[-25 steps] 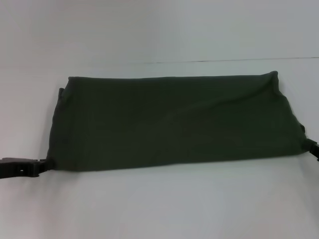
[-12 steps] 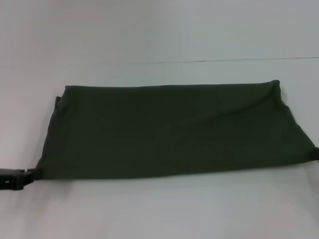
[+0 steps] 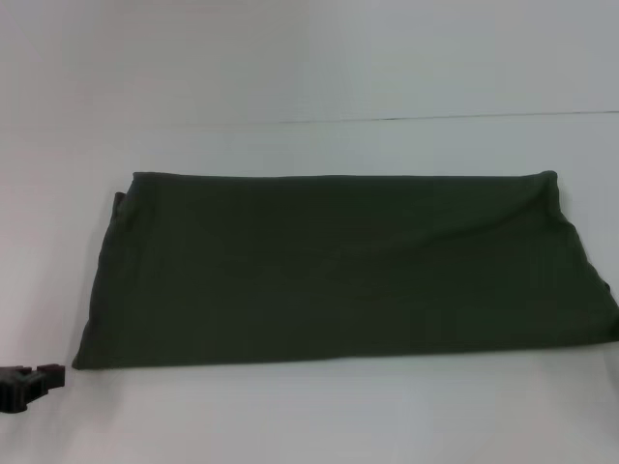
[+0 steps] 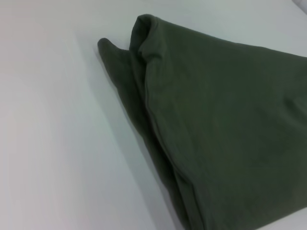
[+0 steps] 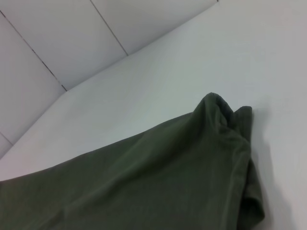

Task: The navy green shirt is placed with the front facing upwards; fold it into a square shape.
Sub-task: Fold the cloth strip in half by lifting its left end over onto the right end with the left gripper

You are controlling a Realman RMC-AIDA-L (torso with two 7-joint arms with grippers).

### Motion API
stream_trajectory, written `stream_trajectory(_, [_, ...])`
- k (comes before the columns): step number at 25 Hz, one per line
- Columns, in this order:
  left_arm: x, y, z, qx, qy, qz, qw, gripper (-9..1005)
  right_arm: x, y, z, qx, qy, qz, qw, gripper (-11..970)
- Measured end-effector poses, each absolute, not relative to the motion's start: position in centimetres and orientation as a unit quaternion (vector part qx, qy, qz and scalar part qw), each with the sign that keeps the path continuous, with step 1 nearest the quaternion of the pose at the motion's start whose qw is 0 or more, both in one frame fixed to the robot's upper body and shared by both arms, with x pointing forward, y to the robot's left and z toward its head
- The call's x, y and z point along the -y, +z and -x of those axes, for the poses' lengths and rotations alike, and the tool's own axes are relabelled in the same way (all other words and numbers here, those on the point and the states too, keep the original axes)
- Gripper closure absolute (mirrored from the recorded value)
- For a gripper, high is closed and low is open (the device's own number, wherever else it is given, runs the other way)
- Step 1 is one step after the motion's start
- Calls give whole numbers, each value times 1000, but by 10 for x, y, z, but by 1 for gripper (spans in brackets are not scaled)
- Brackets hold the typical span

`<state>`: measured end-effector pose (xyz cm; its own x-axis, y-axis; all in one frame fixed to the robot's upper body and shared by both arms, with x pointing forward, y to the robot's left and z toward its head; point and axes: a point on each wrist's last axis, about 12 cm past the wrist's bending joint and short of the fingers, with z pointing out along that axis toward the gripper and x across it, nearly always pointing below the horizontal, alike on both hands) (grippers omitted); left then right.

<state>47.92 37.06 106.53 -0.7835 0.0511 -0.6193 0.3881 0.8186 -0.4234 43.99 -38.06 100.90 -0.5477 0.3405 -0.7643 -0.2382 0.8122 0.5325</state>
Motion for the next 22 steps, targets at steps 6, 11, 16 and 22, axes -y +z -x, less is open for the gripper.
stream_trajectory(6, [-371, 1067, -478, -897, -278, -126, 319, 946, 378, 1009, -442, -824, 306, -26, 476, 949])
stream_trajectory(11, [-364, 1068, -489, -891, -286, -133, 326, 946, 375, 1010, -446, -823, 310, -21, 476, 949])
stream_trajectory(16, [-361, 1066, -494, -892, -287, -135, 324, 930, 375, 1010, -448, -823, 310, -19, 476, 950])
stream_trajectory(22, [-357, 1065, -502, -891, -284, -135, 327, 744, 375, 1011, -449, -823, 309, -18, 476, 950])
